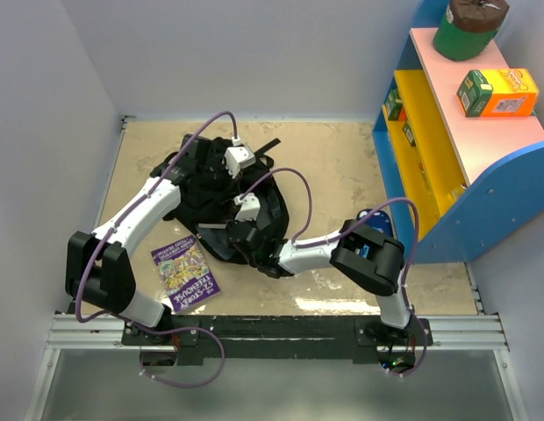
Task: Pack the student bag
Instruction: Place the book in the student bag.
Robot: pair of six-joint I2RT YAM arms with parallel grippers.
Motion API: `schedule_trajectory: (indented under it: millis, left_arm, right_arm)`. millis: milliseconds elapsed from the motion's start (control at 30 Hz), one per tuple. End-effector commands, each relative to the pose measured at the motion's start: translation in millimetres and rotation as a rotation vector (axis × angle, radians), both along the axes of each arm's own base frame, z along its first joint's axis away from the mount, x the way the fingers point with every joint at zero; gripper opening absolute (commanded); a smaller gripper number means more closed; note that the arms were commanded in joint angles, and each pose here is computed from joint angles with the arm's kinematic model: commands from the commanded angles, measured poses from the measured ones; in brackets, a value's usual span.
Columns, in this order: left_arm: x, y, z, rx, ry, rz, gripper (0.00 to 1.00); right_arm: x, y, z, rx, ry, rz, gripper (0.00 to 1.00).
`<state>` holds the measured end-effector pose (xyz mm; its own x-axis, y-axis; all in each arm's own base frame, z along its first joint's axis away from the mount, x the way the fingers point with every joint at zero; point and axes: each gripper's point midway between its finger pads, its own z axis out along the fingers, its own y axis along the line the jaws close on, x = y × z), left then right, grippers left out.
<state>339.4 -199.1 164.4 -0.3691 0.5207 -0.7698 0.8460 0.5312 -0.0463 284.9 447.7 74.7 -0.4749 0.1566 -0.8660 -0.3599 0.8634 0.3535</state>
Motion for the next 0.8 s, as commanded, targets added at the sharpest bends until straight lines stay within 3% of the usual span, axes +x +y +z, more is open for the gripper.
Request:
schedule_trajectory:
  millis: [0,167,333,367,467,533,667,700,767]
  left_arm:
    - [-10,-12,17,-0.046,-0.015,-0.082,0.00]
    - [-8,-8,19,-0.044,-0.022,-0.080,0.00]
    - [11,-3,17,-0.027,-0.052,-0.030,0.00]
    - [15,-1,17,-0.021,-0.058,-0.019,0.00]
    - [29,1,21,-0.039,-0.065,0.015,0.00]
    - [32,1,23,-0.059,-0.050,0.024,0.00]
    - [32,1,25,-0.065,-0.049,0.031,0.00]
    - [31,2,27,-0.065,-0.051,0.033,0.00]
    - [31,3,29,-0.067,-0.053,0.036,0.00]
  right_arm:
    - [55,-24,55,0.057,-0.207,-0.297,0.00]
    - [71,-26,50,0.020,-0.211,-0.316,0.00]
    - [52,-12,58,0.051,-0.175,-0.159,0.02]
    - [46,-15,55,0.051,-0.153,-0.141,0.12]
    - [10,-15,73,0.091,-0.129,-0.028,0.22]
    - [-12,-14,95,0.097,-0.154,0.044,0.34]
    - [-76,2,84,0.088,-0.071,0.307,0.54]
    - [-86,5,83,0.093,-0.058,0.346,0.64]
    - [-105,9,69,0.065,-0.017,0.412,0.68]
